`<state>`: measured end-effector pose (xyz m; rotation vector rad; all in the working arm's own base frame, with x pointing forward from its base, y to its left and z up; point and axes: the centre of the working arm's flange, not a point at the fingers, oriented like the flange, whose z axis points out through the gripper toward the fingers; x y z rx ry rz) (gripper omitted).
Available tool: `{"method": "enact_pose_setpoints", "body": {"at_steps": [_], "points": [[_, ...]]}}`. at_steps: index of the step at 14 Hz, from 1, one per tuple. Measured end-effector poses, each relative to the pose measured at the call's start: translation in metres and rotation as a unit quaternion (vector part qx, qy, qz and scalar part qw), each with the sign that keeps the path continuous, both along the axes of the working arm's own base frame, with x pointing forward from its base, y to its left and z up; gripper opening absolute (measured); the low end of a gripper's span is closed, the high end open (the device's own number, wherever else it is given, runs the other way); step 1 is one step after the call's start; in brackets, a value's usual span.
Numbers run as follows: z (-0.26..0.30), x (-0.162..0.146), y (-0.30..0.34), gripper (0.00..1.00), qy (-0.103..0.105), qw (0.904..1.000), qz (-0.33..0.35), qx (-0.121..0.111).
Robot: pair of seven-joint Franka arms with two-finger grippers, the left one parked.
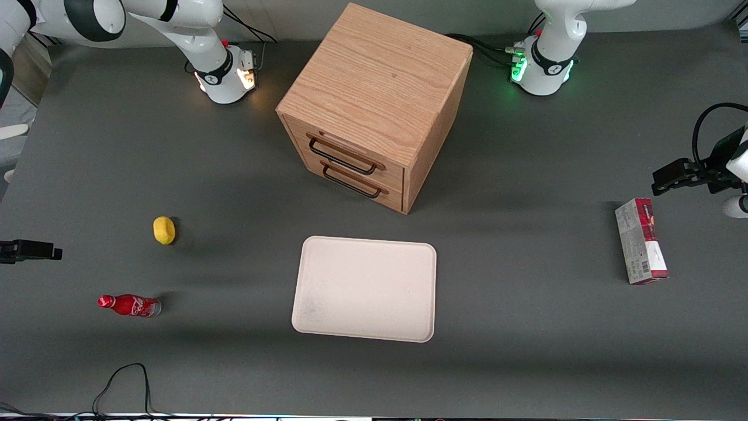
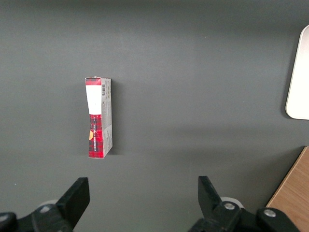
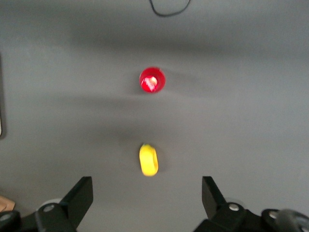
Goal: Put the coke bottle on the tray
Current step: 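Lower the open right gripper over the red Coca-Cola bottle's neck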
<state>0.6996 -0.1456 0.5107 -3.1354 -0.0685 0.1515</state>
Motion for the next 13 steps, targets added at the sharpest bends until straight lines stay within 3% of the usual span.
{"method": "enact_pose_setpoints", "body": {"at_steps": [5,9,13], "points": [[-0.084,0.023,-0.011,1.00,-0.040,0.9992,-0.007,0.005],[-0.138,0.022,-0.009,1.00,-0.049,0.9987,-0.011,0.011],[-0.152,0.025,0.001,1.00,-0.065,0.9978,-0.004,0.010]]}}
